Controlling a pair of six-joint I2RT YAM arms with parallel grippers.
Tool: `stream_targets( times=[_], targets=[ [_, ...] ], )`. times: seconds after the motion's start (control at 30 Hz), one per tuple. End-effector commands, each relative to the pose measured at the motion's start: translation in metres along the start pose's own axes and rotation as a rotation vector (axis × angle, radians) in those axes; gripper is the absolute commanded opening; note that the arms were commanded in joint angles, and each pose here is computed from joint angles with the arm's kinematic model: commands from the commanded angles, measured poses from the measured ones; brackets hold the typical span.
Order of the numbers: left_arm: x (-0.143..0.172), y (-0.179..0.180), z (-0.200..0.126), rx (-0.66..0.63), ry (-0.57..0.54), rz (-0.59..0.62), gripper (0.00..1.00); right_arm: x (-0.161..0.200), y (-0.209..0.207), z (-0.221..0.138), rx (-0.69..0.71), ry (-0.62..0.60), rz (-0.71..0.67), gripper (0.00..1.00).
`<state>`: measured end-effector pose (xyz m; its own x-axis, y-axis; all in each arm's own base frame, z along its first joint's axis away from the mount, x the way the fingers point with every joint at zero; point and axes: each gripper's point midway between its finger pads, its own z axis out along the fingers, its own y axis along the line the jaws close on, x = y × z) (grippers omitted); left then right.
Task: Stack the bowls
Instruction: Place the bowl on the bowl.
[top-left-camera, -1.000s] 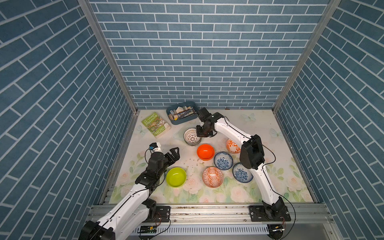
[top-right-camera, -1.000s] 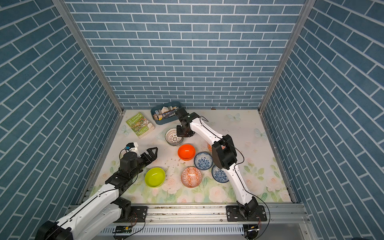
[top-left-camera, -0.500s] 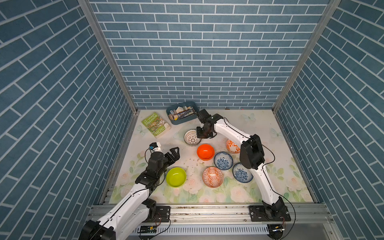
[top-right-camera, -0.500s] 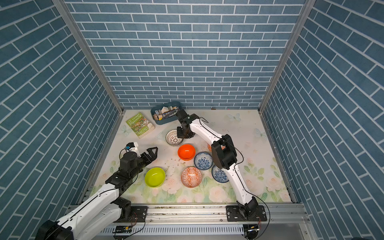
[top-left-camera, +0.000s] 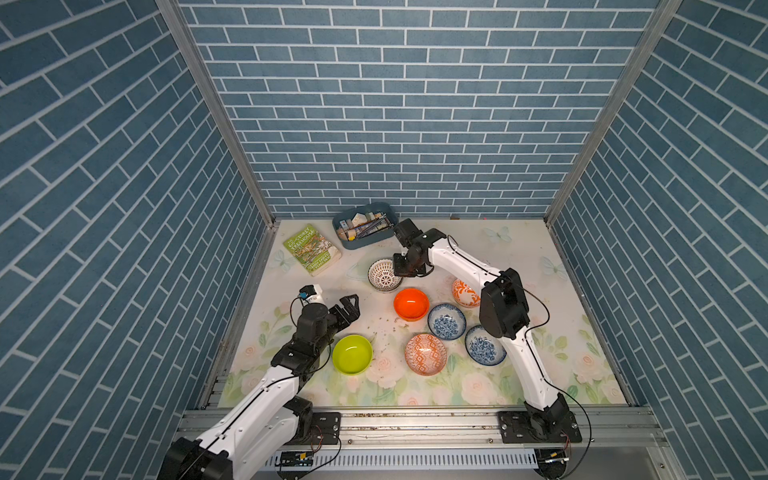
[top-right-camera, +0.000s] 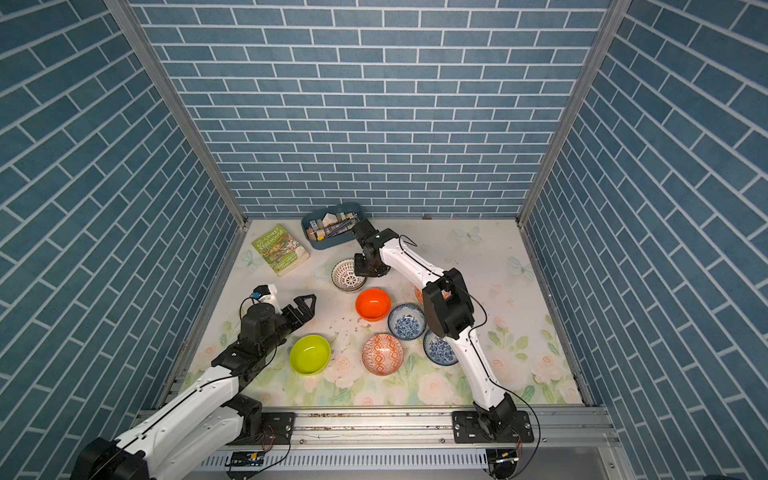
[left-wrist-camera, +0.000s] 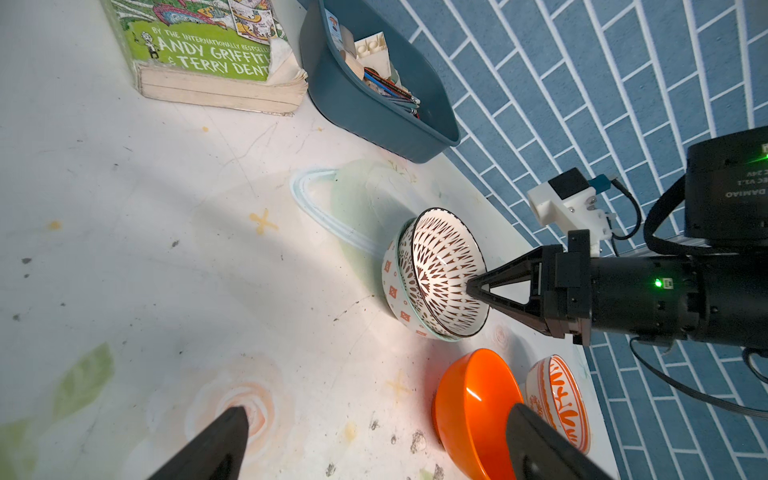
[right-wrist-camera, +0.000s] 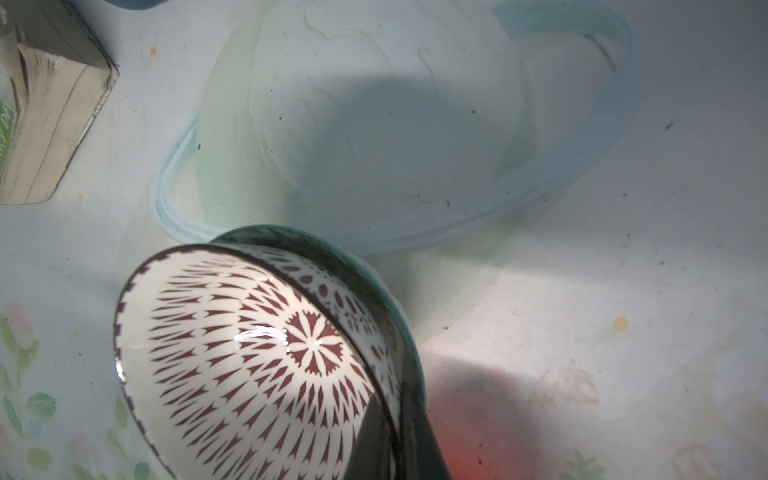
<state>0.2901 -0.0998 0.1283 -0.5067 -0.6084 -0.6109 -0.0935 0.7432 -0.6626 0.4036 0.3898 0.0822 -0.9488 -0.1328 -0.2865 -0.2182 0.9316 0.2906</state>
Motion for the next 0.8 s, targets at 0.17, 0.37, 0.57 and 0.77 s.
stream_targets(
  times=[0.17,0.37,0.57,0.77],
  targets=[
    [-0.008,-0.008,0.000,0.020,-0.017,0.011,1.00,-0.006,-0.003,-0.012,0.018,-0.034,0.018,0.26],
    [-0.008,-0.007,0.000,0.019,-0.018,0.010,1.00,-0.007,-0.004,-0.023,0.023,-0.053,0.017,0.29],
    [-0.008,-0.008,-0.001,0.021,-0.019,0.009,1.00,-0.009,-0.003,-0.035,0.020,-0.071,0.017,0.29],
    [-0.009,-0.007,-0.001,0.020,-0.021,0.007,1.00,-0.005,-0.006,-0.034,0.024,-0.066,0.016,0.27]
  ],
)
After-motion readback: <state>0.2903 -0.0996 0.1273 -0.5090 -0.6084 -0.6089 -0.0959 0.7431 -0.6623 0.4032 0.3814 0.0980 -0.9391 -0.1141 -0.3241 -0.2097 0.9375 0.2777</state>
